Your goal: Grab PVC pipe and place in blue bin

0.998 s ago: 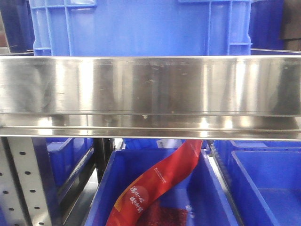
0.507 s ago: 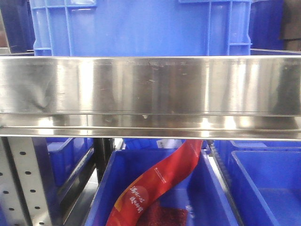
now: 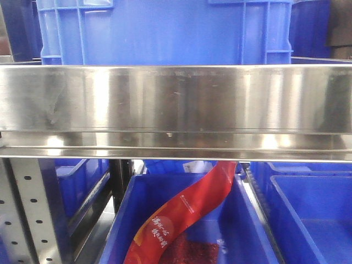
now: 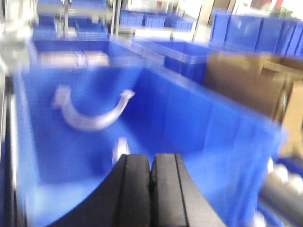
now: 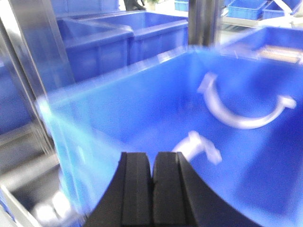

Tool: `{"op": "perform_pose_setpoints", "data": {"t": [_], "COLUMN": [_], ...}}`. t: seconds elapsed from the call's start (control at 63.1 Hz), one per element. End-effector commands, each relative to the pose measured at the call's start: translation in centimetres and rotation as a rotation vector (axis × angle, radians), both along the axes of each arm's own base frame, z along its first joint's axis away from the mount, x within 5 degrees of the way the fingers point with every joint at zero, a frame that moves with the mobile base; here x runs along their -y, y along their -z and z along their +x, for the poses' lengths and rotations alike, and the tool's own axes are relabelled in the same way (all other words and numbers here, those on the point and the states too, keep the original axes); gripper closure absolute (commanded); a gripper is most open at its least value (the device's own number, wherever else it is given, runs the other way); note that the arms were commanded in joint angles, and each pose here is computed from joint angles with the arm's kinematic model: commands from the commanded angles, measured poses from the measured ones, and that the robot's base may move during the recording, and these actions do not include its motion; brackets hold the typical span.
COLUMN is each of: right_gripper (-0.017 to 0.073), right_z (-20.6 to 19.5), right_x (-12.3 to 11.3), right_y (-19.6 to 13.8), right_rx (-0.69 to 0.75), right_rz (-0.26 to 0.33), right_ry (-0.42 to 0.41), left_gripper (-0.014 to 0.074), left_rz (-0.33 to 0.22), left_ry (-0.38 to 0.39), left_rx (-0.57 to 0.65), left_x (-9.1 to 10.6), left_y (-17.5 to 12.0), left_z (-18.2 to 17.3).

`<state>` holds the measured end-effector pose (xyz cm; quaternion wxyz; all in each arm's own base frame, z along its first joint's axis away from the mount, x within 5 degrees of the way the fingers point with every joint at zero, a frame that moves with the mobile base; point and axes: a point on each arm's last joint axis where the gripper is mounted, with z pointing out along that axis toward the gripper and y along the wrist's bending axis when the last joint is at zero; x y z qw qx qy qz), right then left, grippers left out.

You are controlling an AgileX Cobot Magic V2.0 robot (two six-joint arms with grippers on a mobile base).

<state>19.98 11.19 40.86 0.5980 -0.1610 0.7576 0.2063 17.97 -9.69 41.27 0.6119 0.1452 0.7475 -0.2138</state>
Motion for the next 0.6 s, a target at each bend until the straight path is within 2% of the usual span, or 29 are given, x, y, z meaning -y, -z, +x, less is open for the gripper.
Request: {"op": "perform_pose_setpoints", "data": {"t": [0.0, 0.095, 0.254, 0.586], "right_gripper": [0.0728, 0.0728, 0.0728, 0.0728], "right_z": [-1.5, -2.7, -4.0, -4.4], "right_x": [0.9, 1.6, 2.3, 2.6], "right_y": [0.9, 1.6, 0.8, 0.2], "right_rx": [0.064, 0.075, 0.119, 0.163], "right_rz": [0.017, 0.023, 0.047, 0.071], "right_ry": [0.012, 0.015, 0.016, 0.022], "left_gripper": [0.0704, 0.0704, 0.0704, 0.0704], "left_rz": [-0.032, -0.065, -0.111, -0.126], "left_ry": [-0.007, -0.019, -0.033, -0.037], "left_rx": [0.027, 0.089, 0.178, 0.205], "left_x": [-0.8, -1.6, -2.3, -2.5], "left_y": [1.1, 1.2, 0.2, -0.2], "left_z": [-1.6, -2.9, -4.0, -4.2]}}
